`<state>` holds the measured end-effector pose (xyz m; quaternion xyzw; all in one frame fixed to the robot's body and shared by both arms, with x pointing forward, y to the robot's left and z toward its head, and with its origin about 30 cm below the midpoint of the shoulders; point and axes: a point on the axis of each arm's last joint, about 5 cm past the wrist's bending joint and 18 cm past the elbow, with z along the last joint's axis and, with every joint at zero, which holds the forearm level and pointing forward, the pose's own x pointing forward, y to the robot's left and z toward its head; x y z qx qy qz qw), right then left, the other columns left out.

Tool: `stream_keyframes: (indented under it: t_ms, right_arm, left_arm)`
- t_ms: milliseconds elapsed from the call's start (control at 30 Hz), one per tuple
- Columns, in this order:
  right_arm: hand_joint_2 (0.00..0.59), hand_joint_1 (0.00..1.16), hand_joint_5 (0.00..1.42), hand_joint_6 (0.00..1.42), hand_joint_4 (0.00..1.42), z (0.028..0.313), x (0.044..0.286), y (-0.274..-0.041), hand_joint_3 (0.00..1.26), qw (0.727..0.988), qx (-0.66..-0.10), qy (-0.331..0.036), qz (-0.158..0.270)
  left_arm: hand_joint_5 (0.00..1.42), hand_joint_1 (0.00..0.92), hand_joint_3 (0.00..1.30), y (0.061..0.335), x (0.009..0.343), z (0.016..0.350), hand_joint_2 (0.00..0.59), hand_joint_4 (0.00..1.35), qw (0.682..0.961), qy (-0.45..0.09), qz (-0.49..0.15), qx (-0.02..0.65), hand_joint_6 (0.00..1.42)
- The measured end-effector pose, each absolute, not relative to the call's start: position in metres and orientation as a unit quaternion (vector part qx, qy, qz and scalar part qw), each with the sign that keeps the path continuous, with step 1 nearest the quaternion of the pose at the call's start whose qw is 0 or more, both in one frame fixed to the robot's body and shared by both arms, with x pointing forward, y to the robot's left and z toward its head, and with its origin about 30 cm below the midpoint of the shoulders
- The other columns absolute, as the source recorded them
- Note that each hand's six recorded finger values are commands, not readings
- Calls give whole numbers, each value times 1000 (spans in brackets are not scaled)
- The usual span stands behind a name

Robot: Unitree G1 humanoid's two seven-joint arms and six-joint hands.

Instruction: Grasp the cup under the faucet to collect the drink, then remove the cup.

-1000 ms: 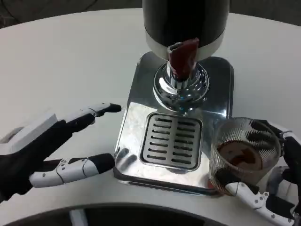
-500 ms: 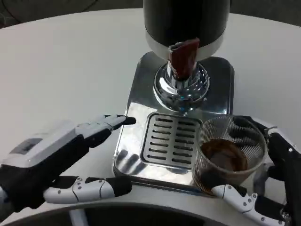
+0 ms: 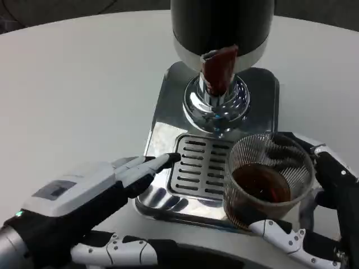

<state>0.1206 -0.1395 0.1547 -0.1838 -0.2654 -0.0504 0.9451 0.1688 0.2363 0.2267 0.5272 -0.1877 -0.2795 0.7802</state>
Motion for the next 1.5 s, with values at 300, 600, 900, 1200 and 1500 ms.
stream_keyframes:
  t_ms: [300,600,900,1200,1500]
  right_arm:
    - [195,840,1369,1325,1124,157,123,-142,963,943,-190,-270,-38]
    - [197,844,1369,1329,1137,158,123,-145,973,942,-195,-271,-22]
    - [199,850,1381,1329,1138,162,119,-144,973,942,-194,-274,6]
    - [198,849,1383,1344,1138,164,120,-139,980,939,-192,-281,43]
    - [197,846,1383,1346,1138,164,120,-139,983,940,-188,-280,58]
  left_arm:
    - [0,0,0,227,163,228,75,0,772,-185,-287,536,0]
    - [0,0,0,224,158,227,75,0,766,-173,-276,554,0]
    - [0,0,0,228,151,227,73,0,772,-156,-251,563,0]
    - [0,0,0,231,143,227,73,0,779,-145,-238,562,0]
    - [0,0,0,234,137,227,73,0,781,-135,-229,564,0]
